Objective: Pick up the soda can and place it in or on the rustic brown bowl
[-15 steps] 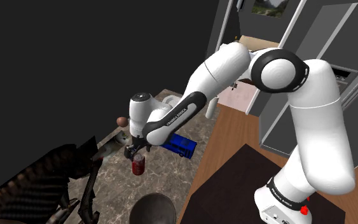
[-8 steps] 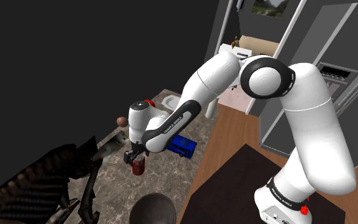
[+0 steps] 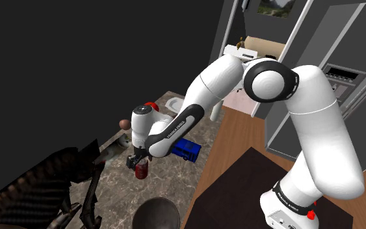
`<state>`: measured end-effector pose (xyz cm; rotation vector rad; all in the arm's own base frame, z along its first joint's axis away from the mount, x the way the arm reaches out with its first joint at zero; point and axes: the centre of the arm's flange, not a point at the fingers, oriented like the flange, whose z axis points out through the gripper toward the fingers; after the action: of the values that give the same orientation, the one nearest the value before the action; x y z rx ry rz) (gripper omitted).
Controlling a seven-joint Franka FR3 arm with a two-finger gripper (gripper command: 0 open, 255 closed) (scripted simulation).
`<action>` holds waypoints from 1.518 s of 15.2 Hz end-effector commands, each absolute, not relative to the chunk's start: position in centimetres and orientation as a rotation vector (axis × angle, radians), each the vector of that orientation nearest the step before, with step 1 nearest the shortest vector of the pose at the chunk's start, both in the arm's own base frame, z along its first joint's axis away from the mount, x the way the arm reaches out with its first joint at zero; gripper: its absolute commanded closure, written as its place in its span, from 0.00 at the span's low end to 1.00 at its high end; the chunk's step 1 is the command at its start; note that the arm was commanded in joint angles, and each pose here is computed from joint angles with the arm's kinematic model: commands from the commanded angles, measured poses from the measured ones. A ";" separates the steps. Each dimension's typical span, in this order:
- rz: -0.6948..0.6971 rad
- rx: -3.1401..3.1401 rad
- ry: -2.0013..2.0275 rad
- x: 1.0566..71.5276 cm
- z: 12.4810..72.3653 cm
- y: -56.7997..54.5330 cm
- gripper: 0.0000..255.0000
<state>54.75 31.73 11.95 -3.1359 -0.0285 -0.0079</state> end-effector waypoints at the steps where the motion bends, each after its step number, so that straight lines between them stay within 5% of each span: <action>1: -0.008 -3.136 -0.028 54.8 11.9 31.7 1.00; 23: -0.008 -3.136 -0.028 54.8 18.8 31.7 1.00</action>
<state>54.82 31.77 18.29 -3.1360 -0.0285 -0.0074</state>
